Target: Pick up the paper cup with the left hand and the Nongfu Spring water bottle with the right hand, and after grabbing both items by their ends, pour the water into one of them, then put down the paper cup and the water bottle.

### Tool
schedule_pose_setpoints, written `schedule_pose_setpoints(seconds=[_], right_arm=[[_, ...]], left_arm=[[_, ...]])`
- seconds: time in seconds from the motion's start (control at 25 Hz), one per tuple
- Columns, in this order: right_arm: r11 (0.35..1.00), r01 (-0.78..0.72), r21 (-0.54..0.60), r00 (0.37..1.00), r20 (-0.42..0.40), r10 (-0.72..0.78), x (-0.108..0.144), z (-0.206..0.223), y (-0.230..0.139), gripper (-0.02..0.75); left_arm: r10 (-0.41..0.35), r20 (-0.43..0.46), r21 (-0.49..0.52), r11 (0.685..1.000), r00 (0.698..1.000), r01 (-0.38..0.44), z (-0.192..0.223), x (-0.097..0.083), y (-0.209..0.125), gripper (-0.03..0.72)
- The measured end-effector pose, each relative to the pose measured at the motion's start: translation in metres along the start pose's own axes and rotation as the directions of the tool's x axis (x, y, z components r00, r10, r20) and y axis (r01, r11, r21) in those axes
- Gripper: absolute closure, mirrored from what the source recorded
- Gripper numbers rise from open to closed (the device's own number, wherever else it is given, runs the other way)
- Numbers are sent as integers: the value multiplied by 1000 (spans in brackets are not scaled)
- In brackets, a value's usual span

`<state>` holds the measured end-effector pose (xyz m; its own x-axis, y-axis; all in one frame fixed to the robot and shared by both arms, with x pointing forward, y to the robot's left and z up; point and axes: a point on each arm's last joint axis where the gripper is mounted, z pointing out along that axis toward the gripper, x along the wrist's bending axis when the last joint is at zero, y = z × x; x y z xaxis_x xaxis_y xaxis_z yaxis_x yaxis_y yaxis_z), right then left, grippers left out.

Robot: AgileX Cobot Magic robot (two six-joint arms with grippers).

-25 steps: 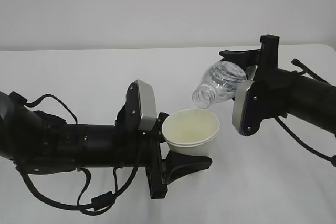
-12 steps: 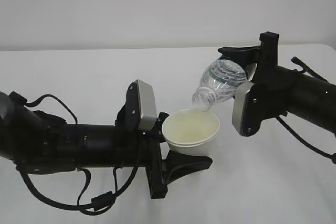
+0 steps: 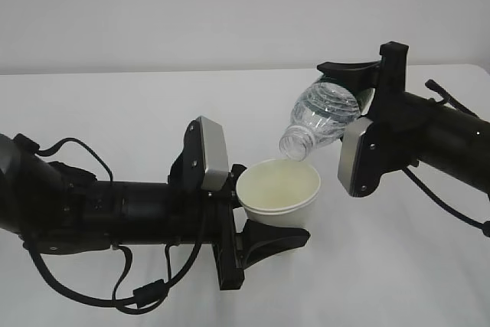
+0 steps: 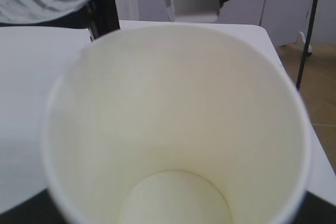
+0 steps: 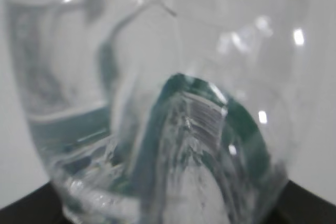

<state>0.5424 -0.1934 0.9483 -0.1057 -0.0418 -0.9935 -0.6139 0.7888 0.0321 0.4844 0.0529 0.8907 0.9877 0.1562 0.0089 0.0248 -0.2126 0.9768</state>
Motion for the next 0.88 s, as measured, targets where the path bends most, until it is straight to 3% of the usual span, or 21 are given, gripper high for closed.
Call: schedule_pose_setpoints(seconds=[0.88], right_arm=[[998, 62, -2, 998, 9, -62, -1, 0, 0, 291]], left_arm=[[13, 26, 1, 1000, 1000, -13, 0, -2, 0, 247]])
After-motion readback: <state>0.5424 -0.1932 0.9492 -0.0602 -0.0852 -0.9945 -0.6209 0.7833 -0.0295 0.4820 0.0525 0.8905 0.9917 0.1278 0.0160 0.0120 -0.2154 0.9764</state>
